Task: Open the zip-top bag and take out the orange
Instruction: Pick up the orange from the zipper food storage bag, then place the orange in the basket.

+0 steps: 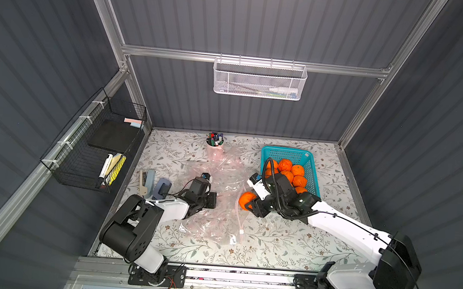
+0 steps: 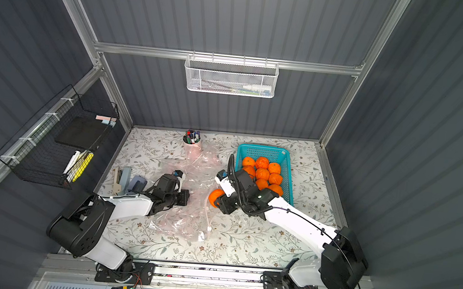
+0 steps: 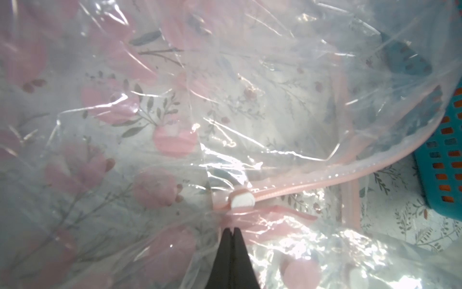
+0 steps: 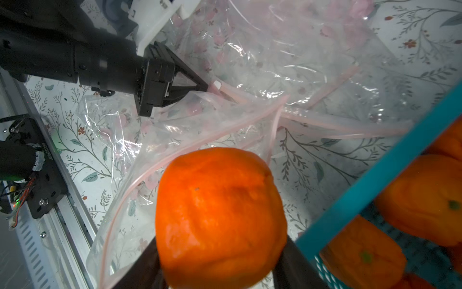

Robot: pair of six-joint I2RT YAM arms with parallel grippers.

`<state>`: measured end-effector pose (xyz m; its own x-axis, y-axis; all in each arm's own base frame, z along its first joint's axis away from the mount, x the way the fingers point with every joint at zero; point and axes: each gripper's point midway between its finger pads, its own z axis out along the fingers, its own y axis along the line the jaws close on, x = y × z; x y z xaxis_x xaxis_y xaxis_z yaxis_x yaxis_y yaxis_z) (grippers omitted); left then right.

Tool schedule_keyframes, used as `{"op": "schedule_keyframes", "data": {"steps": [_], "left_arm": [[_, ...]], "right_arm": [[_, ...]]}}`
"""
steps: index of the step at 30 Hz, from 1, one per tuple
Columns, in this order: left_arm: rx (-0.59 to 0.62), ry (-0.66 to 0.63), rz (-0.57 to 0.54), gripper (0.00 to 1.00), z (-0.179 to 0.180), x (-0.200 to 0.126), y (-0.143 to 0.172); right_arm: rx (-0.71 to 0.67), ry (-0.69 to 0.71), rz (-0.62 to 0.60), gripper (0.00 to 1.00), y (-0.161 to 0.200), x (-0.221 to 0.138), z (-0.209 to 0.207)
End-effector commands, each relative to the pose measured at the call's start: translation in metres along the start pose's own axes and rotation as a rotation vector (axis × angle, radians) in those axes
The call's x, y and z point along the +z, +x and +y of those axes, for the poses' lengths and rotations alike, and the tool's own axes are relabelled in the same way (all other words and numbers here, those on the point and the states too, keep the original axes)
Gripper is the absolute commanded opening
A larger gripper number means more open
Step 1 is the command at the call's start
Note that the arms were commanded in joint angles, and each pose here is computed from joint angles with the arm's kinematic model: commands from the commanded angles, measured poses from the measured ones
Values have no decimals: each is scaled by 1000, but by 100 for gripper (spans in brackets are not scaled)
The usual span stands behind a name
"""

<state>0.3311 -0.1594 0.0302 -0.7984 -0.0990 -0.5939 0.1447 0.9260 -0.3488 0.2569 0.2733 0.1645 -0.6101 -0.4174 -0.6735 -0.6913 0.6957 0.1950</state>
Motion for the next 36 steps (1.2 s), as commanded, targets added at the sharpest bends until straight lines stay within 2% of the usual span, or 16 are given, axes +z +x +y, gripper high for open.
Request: {"op": "schedule_keyframes", "data": {"steps": [1, 4, 8, 17, 24, 33, 36], "left_arm": [[-13, -12, -12, 0, 3, -5, 1], [-15, -4, -12, 0, 2, -6, 3], [-14, -6, -24, 0, 2, -10, 1], [-10, 0, -32, 0, -1, -13, -4], [-11, -6, -34, 0, 0, -14, -3], [-10, 0, -27, 0, -1, -13, -2], [-9, -3, -31, 0, 0, -15, -2]], "right_arm": [[104, 87, -69, 43, -18, -22, -33], [167, 204, -101, 43, -23, -41, -65], [292, 347, -104, 44, -11, -56, -114], [513, 668, 70, 44, 59, -88, -179], [558, 774, 208, 45, 99, -90, -188], [600, 767, 296, 48, 120, -78, -187], [617, 779, 318, 54, 128, -77, -189]]}}
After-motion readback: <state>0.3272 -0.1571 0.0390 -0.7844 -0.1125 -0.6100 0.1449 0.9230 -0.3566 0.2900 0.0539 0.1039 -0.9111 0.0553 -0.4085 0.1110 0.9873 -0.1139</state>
